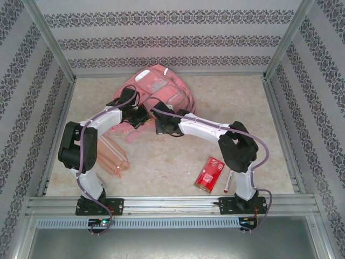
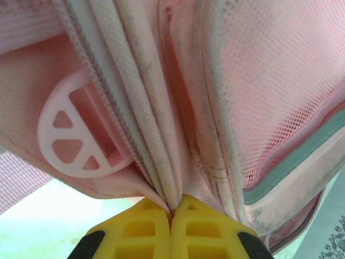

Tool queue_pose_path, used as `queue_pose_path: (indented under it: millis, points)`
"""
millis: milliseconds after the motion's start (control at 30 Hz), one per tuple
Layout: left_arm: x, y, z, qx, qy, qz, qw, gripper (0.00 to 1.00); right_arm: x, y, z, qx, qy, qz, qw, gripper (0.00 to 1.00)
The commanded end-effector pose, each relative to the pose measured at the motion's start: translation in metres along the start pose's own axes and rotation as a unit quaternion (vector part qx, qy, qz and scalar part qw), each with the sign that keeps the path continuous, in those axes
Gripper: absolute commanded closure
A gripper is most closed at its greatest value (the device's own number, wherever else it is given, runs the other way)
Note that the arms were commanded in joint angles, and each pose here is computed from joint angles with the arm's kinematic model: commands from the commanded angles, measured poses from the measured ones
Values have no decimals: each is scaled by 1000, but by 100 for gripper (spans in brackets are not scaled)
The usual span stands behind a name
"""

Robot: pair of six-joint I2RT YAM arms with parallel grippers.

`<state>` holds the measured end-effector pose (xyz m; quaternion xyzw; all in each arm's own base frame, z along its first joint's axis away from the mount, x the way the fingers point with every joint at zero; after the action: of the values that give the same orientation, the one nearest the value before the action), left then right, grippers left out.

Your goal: Pack the student bag

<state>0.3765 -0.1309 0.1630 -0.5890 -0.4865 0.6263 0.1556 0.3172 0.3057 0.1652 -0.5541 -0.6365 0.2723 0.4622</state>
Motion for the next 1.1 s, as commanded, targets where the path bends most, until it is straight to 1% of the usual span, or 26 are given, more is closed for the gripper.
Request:
queue_pose_path:
  millis: [0, 133, 167, 267, 333, 433, 500, 533, 600, 633, 667, 733, 800, 833, 867, 933, 1000, 1067]
  points:
    - [-8, -17, -9, -7, 52, 5, 999, 100, -38, -20, -9, 32, 39, 4, 999, 100]
    - [-4, -19, -18, -15, 92, -16, 995, 100, -77, -22, -12, 64, 59, -5, 996, 100]
    - [-2, -20, -21, -17, 101, -22, 995, 100, -84, -23, -14, 70, 62, -22, 995, 100]
    - [4, -24, -27, -26, 111, -36, 993, 100, -100, -24, -18, 99, 60, -67, 991, 100]
    - [9, -26, -34, -35, 115, -36, 992, 100, -110, -25, -19, 106, 57, -67, 990, 100]
    - [15, -30, -45, -47, 139, -33, 989, 100, -131, -24, -25, 117, 72, -73, 988, 100]
    - [16, -33, -53, -45, 151, -38, 987, 100, -137, -26, -29, 129, 80, -110, 982, 100]
    - [15, -33, -56, -41, 152, -39, 987, 100, -134, -28, -30, 134, 73, -135, 979, 100]
    - [9, -33, -57, -34, 144, -21, 989, 100, -119, -36, -29, 145, 40, -171, 974, 88]
    - [9, -32, -56, -31, 135, -15, 990, 100, -111, -39, -27, 148, 25, -179, 972, 83]
    - [8, -32, -54, -30, 123, -9, 992, 100, -101, -42, -25, 147, 9, -184, 972, 76]
    - [8, -31, -51, -27, 104, 1, 994, 100, -79, -45, -18, 133, -21, -190, 973, 69]
    - [9, -30, -48, -26, 92, 6, 995, 100, -53, -50, -11, 105, -61, -174, 977, 65]
    - [9, -31, -48, -26, 90, 7, 996, 100, -44, -51, -9, 90, -77, -154, 981, 63]
    - [10, -31, -48, -27, 90, 5, 996, 100, -36, -52, -9, 66, -87, -122, 987, 58]
    - [11, -32, -47, -27, 92, -1, 995, 100, -24, -52, -6, 29, -105, -62, 992, 51]
    - [12, -32, -46, -27, 91, -5, 995, 100, -16, -47, -6, 9, -120, -22, 993, 49]
    - [13, -30, -45, -23, 90, -5, 996, 100, -8, -39, -5, 14, -130, -5, 991, 49]
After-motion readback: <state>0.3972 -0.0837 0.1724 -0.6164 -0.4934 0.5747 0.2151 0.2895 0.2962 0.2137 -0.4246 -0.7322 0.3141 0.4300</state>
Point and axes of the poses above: each hand's point on the last joint's axis, 136 mm out from that joint toward the fingers, its own y axis out along the fingers, its own x axis along the line the jaws close on, z = x × y, the point moved 9 cm from there along -y, back along the fingers, and after that the axes turned 11 degrees about y, right-handed, at the moved point
